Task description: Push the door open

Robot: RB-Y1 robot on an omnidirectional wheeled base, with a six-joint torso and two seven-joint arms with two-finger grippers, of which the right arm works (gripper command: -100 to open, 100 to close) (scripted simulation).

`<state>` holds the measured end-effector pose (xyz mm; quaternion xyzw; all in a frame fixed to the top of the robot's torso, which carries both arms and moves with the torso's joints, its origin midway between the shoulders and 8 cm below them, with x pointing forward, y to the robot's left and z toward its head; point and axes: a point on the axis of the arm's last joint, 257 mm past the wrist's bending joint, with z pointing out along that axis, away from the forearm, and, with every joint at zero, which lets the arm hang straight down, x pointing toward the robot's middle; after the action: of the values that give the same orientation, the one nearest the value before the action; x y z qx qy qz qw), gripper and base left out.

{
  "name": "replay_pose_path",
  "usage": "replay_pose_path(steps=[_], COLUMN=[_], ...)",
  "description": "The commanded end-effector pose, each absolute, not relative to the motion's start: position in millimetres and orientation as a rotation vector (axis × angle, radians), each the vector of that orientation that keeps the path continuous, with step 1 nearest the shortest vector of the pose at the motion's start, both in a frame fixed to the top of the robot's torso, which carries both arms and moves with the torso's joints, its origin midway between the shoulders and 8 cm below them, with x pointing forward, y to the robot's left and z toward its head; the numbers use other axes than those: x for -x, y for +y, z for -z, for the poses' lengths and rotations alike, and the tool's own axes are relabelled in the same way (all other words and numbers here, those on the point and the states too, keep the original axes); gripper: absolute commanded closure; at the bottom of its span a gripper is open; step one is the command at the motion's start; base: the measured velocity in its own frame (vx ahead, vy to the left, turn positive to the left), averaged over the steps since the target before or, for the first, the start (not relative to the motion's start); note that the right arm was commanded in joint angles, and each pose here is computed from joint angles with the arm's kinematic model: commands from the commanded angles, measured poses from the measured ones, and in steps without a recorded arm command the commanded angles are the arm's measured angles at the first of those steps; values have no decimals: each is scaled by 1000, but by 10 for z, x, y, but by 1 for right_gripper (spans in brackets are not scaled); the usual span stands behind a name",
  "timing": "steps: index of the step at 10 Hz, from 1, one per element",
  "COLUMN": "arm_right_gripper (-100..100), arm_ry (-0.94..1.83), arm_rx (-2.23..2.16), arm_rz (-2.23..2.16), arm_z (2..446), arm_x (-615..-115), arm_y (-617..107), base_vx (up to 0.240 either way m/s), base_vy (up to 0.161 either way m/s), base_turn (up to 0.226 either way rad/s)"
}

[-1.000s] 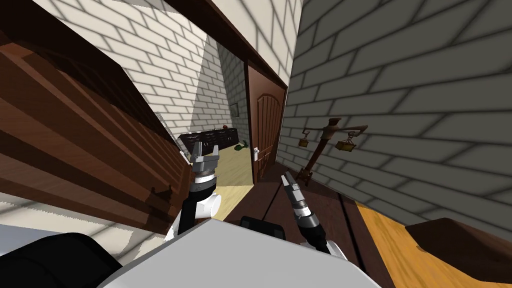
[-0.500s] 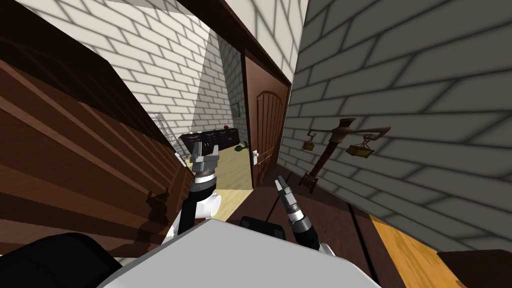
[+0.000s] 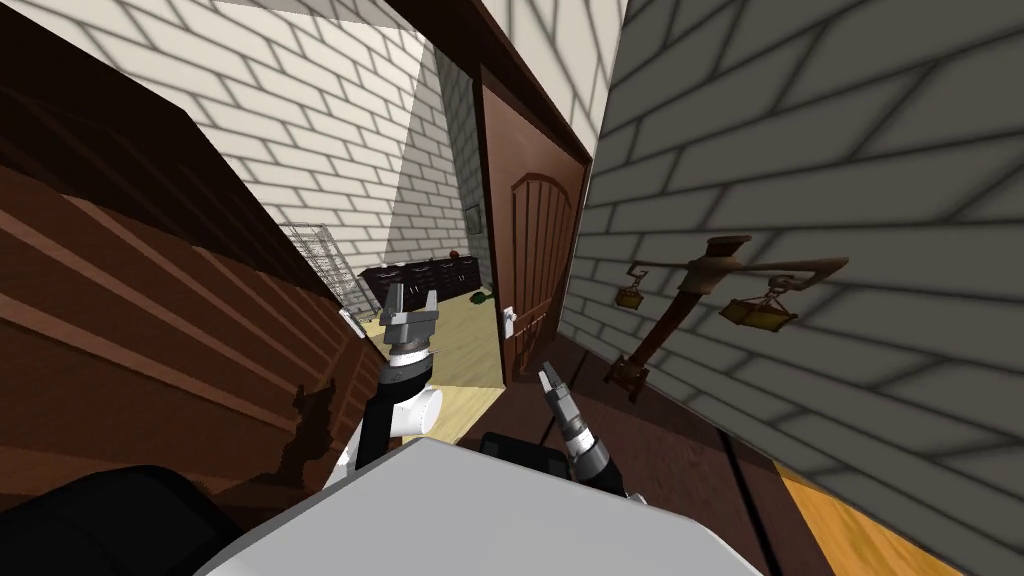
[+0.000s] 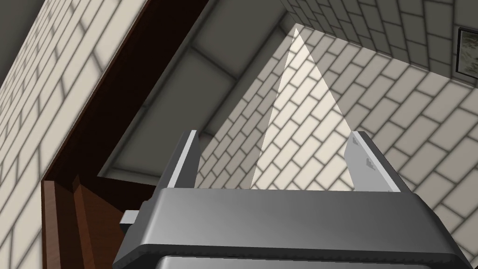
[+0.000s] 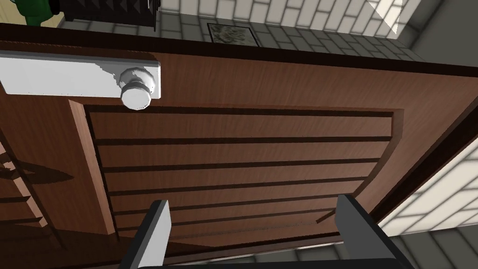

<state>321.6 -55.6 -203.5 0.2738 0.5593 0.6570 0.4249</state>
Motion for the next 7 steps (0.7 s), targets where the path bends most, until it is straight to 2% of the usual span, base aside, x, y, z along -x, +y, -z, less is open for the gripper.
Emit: replay_pose_path(steps=[1,7], arm_right_gripper=[-100,-100], arm_ry=[1441,1601], arm_rx=[-692,-704], arm_rz=[-1660,-1721], arm_z=[2140,2553], arm_x=[-3123,-2762], arm_y=[-422,3], base_vx=[207,214], base_vy=[-59,-72], base_turn=[62,67])
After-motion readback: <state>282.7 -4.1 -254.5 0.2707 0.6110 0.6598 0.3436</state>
